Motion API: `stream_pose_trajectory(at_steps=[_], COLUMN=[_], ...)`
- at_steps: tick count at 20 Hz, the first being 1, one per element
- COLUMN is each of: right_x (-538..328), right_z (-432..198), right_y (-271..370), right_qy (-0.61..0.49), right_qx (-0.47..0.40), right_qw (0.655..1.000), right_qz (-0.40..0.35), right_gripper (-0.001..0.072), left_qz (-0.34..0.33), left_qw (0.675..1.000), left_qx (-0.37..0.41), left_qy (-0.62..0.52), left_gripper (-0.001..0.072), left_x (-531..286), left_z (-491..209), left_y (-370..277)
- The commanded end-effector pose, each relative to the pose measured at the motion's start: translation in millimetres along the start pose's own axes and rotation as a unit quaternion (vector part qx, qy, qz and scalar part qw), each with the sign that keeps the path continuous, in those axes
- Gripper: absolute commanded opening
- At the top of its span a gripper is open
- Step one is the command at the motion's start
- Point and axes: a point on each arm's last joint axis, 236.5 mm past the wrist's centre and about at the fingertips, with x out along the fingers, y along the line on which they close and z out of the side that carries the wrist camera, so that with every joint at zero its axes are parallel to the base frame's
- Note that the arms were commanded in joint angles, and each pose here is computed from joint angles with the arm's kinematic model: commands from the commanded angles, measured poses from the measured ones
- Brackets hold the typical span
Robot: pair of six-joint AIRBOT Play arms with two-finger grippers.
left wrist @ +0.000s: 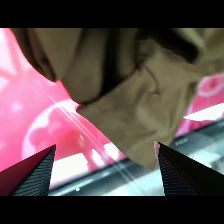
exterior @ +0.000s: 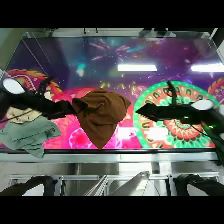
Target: Fold the shirts.
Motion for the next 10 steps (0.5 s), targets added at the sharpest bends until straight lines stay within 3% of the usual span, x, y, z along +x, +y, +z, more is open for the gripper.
stream_pose_trajectory(at_steps=[1, 4, 10], right_x=[60, 93, 106], right_z=[3, -2, 14], right_y=[-12, -12, 16], right_qy=[0.009, 0.037, 0.031], right_qx=[0.018, 0.023, 0.004], right_qw=[0.999, 0.997, 0.996], right_qz=[0.049, 0.056, 0.083], right_gripper=[0.0574, 0.0573, 0.0562], left_qz=[-0.046, -0.099, -0.120], left_qw=[0.997, 0.991, 0.988], left_qx=[-0.011, 0.003, 0.044], left_qy=[-0.063, -0.090, -0.083], left_gripper=[0.0705, 0.0707, 0.0707], left_x=[28, 28, 13], left_z=[25, 62, 99], left_y=[-1, -23, -42])
